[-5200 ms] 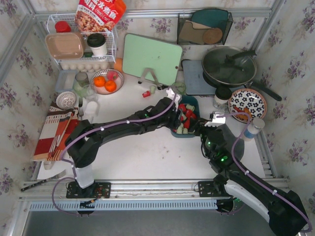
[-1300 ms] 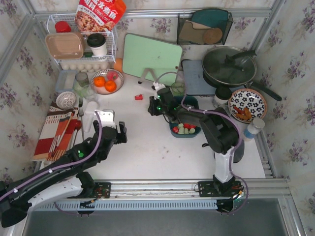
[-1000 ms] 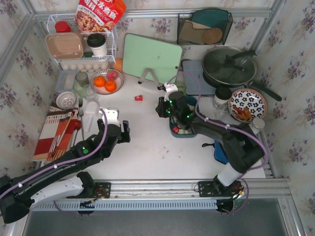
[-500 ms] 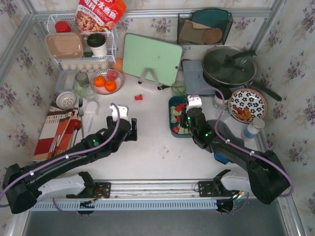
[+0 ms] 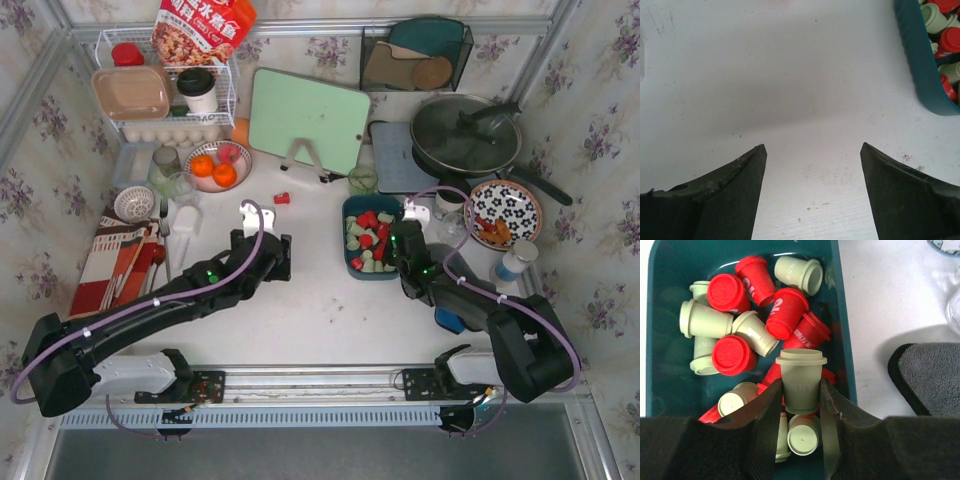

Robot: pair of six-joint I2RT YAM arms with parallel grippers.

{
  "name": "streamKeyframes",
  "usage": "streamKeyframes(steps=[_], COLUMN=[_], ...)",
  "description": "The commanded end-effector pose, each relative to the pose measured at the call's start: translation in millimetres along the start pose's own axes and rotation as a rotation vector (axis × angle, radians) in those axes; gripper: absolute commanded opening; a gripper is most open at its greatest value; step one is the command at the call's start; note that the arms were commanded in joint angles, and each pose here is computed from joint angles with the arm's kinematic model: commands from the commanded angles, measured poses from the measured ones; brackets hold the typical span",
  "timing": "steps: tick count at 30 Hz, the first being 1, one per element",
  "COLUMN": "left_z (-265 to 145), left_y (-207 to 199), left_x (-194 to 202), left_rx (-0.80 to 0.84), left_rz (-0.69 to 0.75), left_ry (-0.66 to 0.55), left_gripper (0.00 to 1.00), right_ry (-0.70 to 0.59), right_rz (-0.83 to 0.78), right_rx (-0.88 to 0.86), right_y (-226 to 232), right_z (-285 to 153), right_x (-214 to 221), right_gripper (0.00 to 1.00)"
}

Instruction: Mix the coffee capsules in the storage basket

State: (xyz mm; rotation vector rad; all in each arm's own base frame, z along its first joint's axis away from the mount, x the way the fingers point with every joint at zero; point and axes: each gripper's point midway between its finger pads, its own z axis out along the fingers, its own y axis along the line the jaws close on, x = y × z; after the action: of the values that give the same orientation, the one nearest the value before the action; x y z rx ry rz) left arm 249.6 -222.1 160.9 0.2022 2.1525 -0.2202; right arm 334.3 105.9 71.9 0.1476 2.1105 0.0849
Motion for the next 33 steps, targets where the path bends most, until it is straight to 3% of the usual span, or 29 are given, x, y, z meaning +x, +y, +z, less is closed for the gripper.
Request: streamKeyframes(steps=[1,7,10,17,18,19,25,33], left_z=[4,12,14,19,20,21,34,75], left_y=[0,-1,1,4,2,2,1,5], left_x=[-4,-12,-16,-20,-19,-19,-24,-39], left_rx=[-0.025,-0.062,-0.08,-0.07,-0.059,-0.051,-0.025,0.018], left_rz=[-0.002,-0.008,-0.026,-0.049,-0.054,-0.059,-0.072,-0.102], left_ry=[-0.005,-0.016,-0.022,-0.008,0.0,0.002,0.015,0.066], left_gripper=[0.79,0.8,0.89,0.91,0.91,0.91,0.91,0.9], right_ry=[-0.004,0.021,0.017,-0.074,-0.099,-0.117,-0.25,-0.328], right_rz=[0.081,0.08,0.084,0.108,0.116,0.122,0.194,0.251], right_rx=[-0.044,-0.104,-0.124,-0.152,-0.153,-0.147,-0.094,-0.05], right_y=[8,19,22,21,20,17,-1,-16], right_z=[0,-1,-4,-20,-24,-26,-47,-55], right_x=[2,5,3,-18,-24,-26,-52,-59], right_gripper=[0.39,0.54,0.62,0.72,0.9,0.99,1.0,1.0])
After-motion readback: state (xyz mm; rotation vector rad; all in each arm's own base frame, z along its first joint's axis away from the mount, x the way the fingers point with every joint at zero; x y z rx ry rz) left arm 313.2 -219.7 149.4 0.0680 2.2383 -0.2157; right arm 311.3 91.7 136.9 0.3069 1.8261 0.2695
